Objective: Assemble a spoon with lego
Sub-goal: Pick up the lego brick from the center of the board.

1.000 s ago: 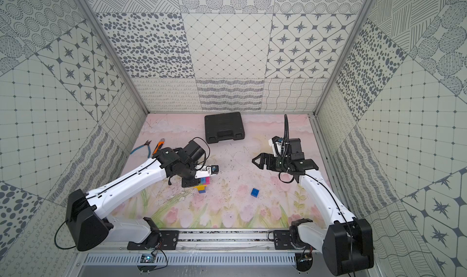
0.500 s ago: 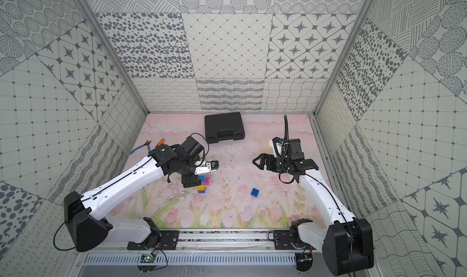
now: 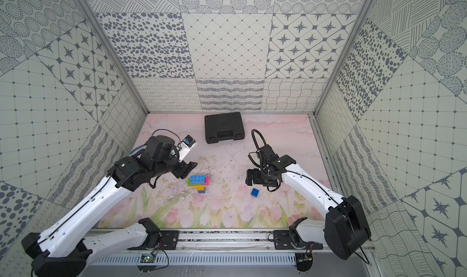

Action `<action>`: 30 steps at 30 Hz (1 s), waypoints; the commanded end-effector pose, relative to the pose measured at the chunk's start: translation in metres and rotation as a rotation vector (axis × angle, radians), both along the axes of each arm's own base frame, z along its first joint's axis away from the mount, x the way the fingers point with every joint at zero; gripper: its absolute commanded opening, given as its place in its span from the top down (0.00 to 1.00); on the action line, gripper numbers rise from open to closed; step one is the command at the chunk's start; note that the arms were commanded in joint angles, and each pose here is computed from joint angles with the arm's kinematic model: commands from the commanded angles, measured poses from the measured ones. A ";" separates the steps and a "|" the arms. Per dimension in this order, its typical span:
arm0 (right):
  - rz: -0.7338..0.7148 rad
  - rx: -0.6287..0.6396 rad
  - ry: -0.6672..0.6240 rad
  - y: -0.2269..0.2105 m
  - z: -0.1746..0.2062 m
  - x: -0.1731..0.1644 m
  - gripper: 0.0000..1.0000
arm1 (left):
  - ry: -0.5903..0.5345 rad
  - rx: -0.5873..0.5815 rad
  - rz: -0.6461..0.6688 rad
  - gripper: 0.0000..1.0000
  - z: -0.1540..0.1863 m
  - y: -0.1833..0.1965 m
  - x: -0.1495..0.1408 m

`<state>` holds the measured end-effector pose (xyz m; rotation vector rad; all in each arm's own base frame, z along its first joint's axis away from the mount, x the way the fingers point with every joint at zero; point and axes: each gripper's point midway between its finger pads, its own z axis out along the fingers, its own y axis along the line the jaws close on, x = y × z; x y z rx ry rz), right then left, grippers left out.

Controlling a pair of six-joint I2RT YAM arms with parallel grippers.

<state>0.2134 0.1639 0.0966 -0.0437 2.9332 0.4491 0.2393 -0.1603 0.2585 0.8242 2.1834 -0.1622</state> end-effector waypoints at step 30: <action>-0.267 -0.201 0.056 0.005 -0.073 -0.003 0.46 | 0.017 -0.314 0.478 0.17 -0.026 0.061 -0.007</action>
